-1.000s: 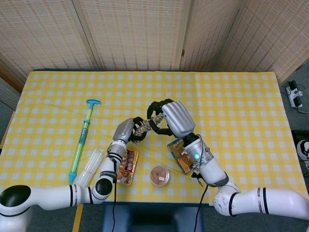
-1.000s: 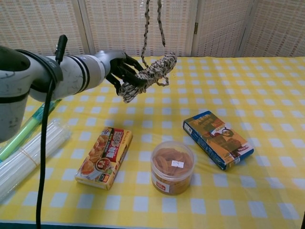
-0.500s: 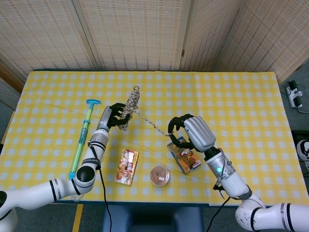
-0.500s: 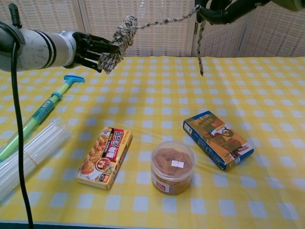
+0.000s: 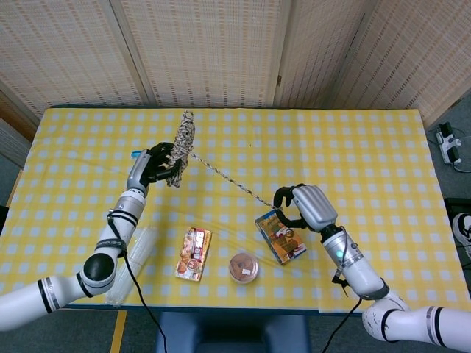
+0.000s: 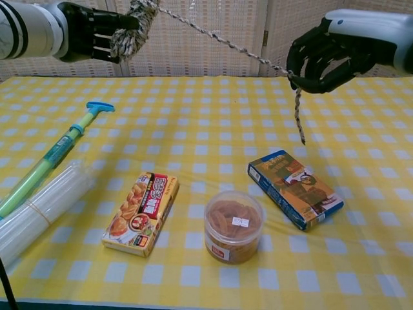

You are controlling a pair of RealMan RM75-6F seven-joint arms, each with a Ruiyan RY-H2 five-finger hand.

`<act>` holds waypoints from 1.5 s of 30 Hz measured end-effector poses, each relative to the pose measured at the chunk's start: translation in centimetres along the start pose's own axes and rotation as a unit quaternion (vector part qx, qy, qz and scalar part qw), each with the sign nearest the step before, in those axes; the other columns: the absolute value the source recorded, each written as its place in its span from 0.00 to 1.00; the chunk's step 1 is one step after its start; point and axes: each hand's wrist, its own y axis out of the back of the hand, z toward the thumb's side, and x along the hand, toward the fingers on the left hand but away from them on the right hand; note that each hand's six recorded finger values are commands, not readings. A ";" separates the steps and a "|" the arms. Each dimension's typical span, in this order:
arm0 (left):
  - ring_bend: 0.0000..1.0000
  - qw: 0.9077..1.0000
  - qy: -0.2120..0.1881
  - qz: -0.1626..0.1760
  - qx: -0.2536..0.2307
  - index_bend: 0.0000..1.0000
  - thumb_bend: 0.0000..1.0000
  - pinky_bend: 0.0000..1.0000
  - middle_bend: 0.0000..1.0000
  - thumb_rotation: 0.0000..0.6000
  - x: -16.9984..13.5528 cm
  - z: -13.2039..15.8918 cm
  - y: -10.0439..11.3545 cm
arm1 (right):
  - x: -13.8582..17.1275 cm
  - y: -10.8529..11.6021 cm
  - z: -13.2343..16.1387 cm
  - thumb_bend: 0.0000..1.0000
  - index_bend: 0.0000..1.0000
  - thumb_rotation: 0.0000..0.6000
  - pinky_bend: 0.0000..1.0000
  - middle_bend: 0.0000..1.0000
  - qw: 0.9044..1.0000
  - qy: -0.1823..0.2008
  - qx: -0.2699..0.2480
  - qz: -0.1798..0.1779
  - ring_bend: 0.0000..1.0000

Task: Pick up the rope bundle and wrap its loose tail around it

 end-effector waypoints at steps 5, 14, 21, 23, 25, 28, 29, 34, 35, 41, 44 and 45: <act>0.62 0.999 -0.028 -0.031 0.011 0.63 0.56 0.72 0.62 1.00 -1.3 1.1 -1.0 | -1.5 -0.3 0.2 0.61 0.77 1.00 0.41 0.53 1.000 -0.009 -0.021 0.001 0.51; 0.61 0.991 -0.079 -0.095 0.052 0.63 0.56 0.72 0.62 1.00 -3.8 2.0 -3.6 | -5.1 -0.4 1.6 0.63 0.77 1.00 0.41 0.53 0.996 -0.028 -0.086 0.006 0.52; 0.61 0.978 -0.114 -0.144 0.096 0.63 0.56 0.71 0.62 1.00 -5.0 2.0 -5.3 | -7.2 0.0 3.5 0.63 0.77 1.00 0.41 0.53 0.990 -0.029 -0.139 0.003 0.53; 0.61 0.974 -0.124 -0.154 0.108 0.63 0.56 0.71 0.62 1.00 -5.2 2.0 -5.7 | -7.5 0.2 3.8 0.63 0.77 1.00 0.41 0.53 0.988 -0.028 -0.151 0.003 0.53; 0.61 0.970 -0.134 -0.165 0.122 0.64 0.56 0.71 0.62 1.00 -5.4 1.8 -6.0 | -7.7 0.4 4.1 0.63 0.77 1.00 0.41 0.53 0.987 -0.028 -0.161 0.001 0.54; 0.61 0.962 -0.148 -0.179 0.141 0.64 0.56 0.71 0.62 1.00 -5.6 1.4 -6.5 | -8.0 0.8 4.5 0.63 0.77 1.00 0.41 0.53 0.985 -0.026 -0.173 -0.002 0.54; 0.61 0.960 -0.152 -0.182 0.148 0.64 0.56 0.71 0.62 1.00 -5.7 1.2 -6.6 | -8.1 1.0 4.6 0.63 0.77 1.00 0.42 0.54 0.984 -0.025 -0.177 -0.003 0.54; 0.61 0.942 -0.178 -0.196 0.205 0.64 0.56 0.71 0.62 1.00 -5.8 0.0 -7.1 | -8.1 1.7 5.3 0.63 0.77 1.00 0.44 0.54 0.982 -0.018 -0.186 -0.006 0.54; 0.61 0.939 -0.183 -0.196 0.217 0.64 0.56 0.71 0.62 1.00 -5.7 -0.3 -7.1 | -8.2 1.9 5.5 0.63 0.77 1.00 0.44 0.54 0.983 -0.017 -0.184 -0.006 0.54; 0.61 0.915 -0.207 -0.181 0.295 0.64 0.56 0.71 0.62 1.00 -5.2 -1.5 -7.1 | -8.0 2.2 6.4 0.63 0.77 1.00 0.47 0.54 0.984 -0.011 -0.178 -0.005 0.54; 0.61 0.900 -0.216 -0.166 0.341 0.64 0.56 0.71 0.62 1.00 -4.9 -1.7 -7.2 | -7.8 2.3 6.9 0.63 0.77 1.00 0.49 0.54 0.985 -0.008 -0.173 -0.004 0.55; 0.61 0.893 -0.219 -0.159 0.360 0.64 0.56 0.71 0.62 1.00 -4.8 -1.8 -7.2 | -7.8 2.4 7.0 0.63 0.77 1.00 0.49 0.54 0.985 -0.007 -0.172 -0.004 0.55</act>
